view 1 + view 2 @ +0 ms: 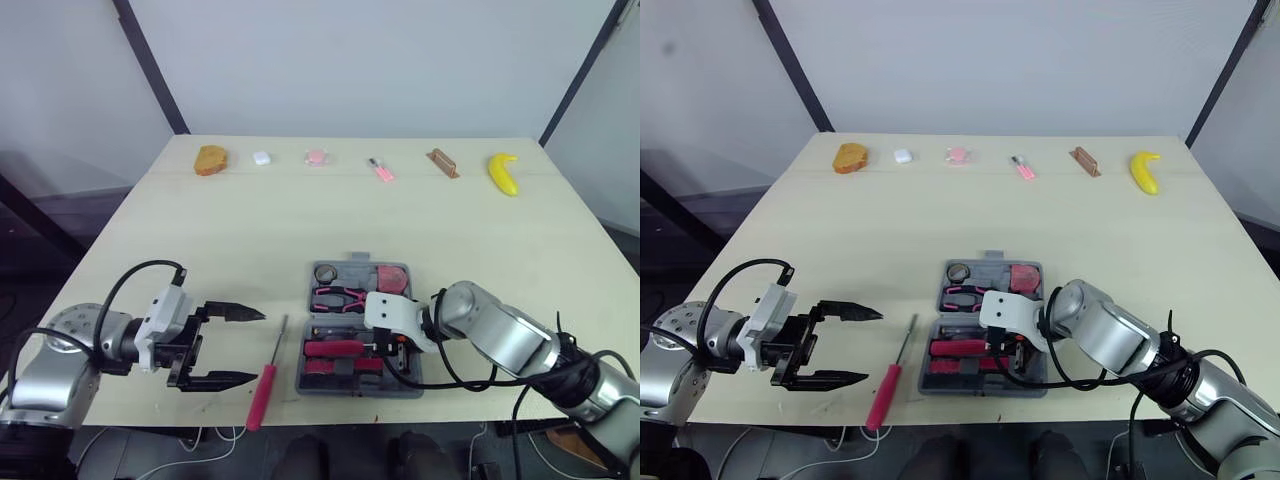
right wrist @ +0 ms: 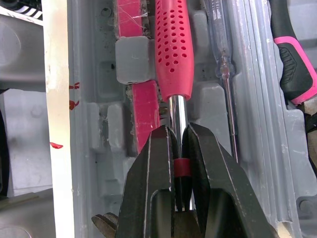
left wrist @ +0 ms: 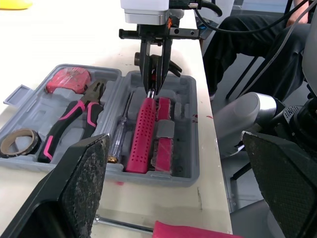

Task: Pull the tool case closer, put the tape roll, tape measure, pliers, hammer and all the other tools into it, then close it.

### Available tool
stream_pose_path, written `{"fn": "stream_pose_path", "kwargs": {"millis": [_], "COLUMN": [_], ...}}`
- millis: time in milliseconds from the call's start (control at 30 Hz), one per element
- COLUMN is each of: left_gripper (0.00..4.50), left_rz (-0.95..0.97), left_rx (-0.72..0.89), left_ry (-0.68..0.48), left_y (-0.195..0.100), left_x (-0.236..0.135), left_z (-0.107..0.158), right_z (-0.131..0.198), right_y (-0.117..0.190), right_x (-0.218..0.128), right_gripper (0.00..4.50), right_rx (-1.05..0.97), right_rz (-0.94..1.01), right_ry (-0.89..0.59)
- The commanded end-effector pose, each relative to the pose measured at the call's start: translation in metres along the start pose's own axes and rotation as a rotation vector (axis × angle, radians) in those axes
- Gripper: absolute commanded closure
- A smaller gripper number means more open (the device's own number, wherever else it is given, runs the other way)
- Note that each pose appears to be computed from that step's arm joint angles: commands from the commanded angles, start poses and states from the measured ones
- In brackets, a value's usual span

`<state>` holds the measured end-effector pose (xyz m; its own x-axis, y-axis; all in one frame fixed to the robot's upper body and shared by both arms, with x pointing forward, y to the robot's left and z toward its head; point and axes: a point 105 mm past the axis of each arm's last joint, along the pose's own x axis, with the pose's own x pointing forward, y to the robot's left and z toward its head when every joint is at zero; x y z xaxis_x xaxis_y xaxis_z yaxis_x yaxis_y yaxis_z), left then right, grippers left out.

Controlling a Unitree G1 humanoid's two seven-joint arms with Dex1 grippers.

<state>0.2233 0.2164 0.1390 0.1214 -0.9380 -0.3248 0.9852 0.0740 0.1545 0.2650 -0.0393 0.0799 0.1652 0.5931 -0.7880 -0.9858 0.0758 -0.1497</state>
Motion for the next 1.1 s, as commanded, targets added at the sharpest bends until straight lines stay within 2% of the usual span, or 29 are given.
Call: {"fn": "stream_pose_path", "kwargs": {"millis": [33, 67, 300, 467, 567, 633, 667, 867, 1100], "left_gripper": [0.00, 0.00, 0.00, 0.00, 0.00, 0.00, 0.00, 0.00, 0.00], "left_rz": [-0.057, -0.055, -0.047, -0.042, -0.040, -0.040, -0.039, -0.036, -0.034], "left_rx": [0.041, 0.041, 0.041, 0.043, 0.042, 0.042, 0.042, 0.042, 0.039], "left_ry": [-0.012, -0.013, -0.018, -0.020, -0.021, -0.023, -0.024, -0.023, -0.028], "left_y": [-0.006, -0.006, -0.006, -0.005, -0.005, -0.005, -0.005, -0.005, -0.007], "left_x": [-0.001, -0.001, 0.000, 0.000, 0.001, 0.001, 0.001, 0.001, 0.002], "left_z": [0.006, 0.006, 0.004, 0.003, 0.002, 0.002, 0.002, 0.001, -0.001], "right_z": [0.007, 0.007, 0.009, 0.020, 0.024, 0.024, 0.022, 0.012, -0.014], "right_y": [-0.005, -0.006, -0.011, -0.007, -0.008, -0.004, -0.003, -0.001, -0.001], "right_x": [-0.006, -0.007, -0.013, -0.011, -0.007, -0.004, -0.001, 0.009, 0.033], "right_gripper": [2.71, 2.53, 2.53, 2.53, 3.34, 4.32, 4.42, 4.42, 4.42], "right_rx": [-0.031, -0.026, -0.019, -0.031, -0.034, -0.024, -0.019, 0.018, 0.086], "right_rz": [-0.033, -0.037, -0.062, -0.030, -0.031, -0.007, -0.001, 0.008, 0.009], "right_ry": [-0.026, -0.029, -0.083, -0.221, -0.295, -0.336, -0.343, -0.360, -0.284]}}
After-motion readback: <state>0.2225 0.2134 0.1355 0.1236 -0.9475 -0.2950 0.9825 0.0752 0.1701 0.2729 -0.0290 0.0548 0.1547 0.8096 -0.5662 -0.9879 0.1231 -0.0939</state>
